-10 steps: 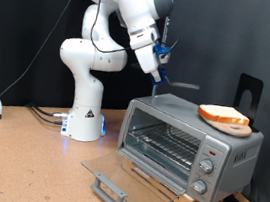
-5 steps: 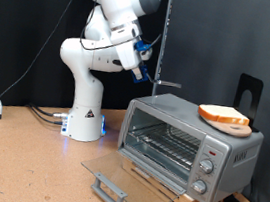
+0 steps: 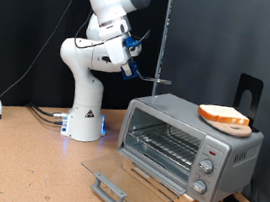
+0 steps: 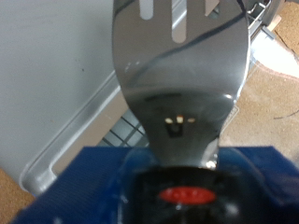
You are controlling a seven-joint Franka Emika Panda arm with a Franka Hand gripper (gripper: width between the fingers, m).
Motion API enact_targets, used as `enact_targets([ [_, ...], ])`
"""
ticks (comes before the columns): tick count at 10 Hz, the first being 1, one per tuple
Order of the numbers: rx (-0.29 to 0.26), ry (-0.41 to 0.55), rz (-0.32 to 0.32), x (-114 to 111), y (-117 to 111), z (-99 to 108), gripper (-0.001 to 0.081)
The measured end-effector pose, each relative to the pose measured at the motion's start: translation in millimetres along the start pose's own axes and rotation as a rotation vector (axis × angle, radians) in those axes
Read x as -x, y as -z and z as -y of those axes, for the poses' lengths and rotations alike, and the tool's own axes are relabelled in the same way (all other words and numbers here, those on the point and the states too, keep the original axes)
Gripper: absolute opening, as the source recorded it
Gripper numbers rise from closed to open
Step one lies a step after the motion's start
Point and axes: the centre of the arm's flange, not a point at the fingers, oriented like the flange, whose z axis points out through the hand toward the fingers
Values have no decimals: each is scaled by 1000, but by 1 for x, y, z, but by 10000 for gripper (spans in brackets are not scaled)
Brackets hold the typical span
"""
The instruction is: Make a piece of toast with the oven
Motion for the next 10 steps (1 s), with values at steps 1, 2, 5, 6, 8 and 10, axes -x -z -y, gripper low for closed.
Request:
enact_targets([
  [1,16,7,20,-1,-4,0,397],
  [2,27,7,44,-1,-10,-2,397],
  [5,55,-9,85,-8,-28,-15,397],
  [6,61,-11,104,-11,-36,-19,397],
  [8,52,-5,162,-15,-52,-23,397],
  [10,42,-4,176,-24,-66,-23,397],
])
